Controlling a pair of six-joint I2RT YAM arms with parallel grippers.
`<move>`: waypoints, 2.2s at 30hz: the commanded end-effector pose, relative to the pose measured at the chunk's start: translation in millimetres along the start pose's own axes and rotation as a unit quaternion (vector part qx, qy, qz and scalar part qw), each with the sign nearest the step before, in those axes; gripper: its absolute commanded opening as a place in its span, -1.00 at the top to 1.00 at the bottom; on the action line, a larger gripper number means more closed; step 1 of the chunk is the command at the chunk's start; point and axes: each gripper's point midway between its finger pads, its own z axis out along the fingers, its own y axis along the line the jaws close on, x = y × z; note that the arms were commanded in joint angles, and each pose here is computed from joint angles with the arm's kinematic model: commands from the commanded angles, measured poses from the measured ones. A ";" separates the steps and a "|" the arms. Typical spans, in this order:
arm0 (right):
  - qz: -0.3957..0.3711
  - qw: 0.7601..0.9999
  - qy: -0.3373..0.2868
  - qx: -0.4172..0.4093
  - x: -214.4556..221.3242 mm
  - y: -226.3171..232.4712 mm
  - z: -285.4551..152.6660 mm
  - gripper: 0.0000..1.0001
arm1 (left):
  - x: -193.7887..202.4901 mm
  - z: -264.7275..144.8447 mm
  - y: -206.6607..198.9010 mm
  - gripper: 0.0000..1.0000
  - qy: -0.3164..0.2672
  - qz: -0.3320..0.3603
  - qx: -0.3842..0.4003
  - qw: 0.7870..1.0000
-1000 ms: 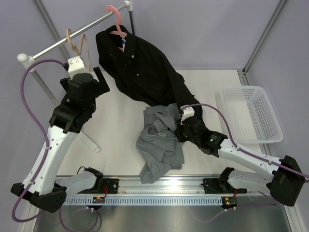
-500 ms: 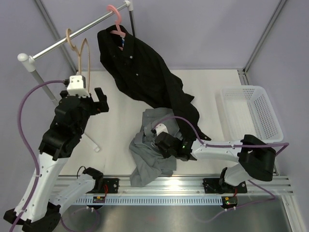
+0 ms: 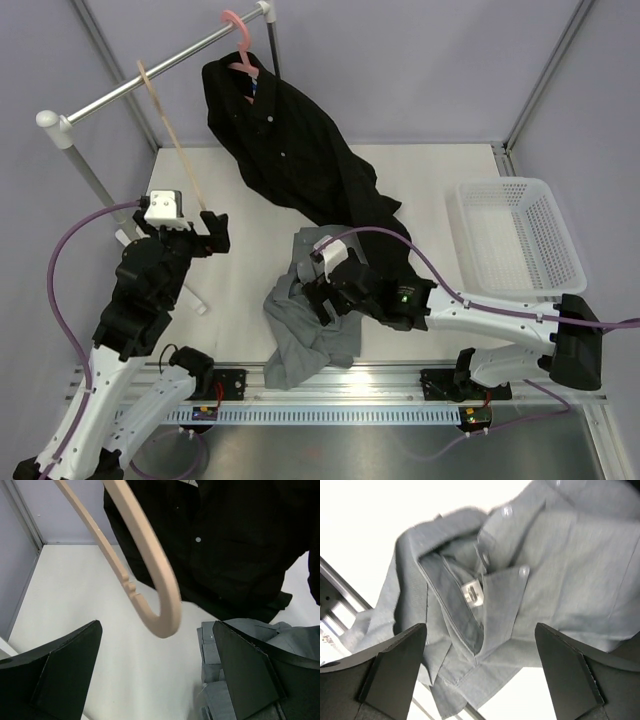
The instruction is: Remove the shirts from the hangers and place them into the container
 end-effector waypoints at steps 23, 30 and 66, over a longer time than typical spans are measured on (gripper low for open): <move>-0.076 0.990 0.070 0.098 24.5 0.2 90.0 -0.99 | -6.0 3.3 4.4 -0.98 -0.033 0.010 -0.009 0.999; -0.062 0.984 0.154 0.067 87.9 13.8 122.7 -0.99 | -4.5 4.1 3.8 -0.98 -0.030 0.012 -0.007 0.999; -0.041 0.987 -0.149 0.033 -160.0 -6.4 -96.2 1.00 | -10.3 -3.2 14.4 -0.98 -0.046 0.011 -0.031 0.998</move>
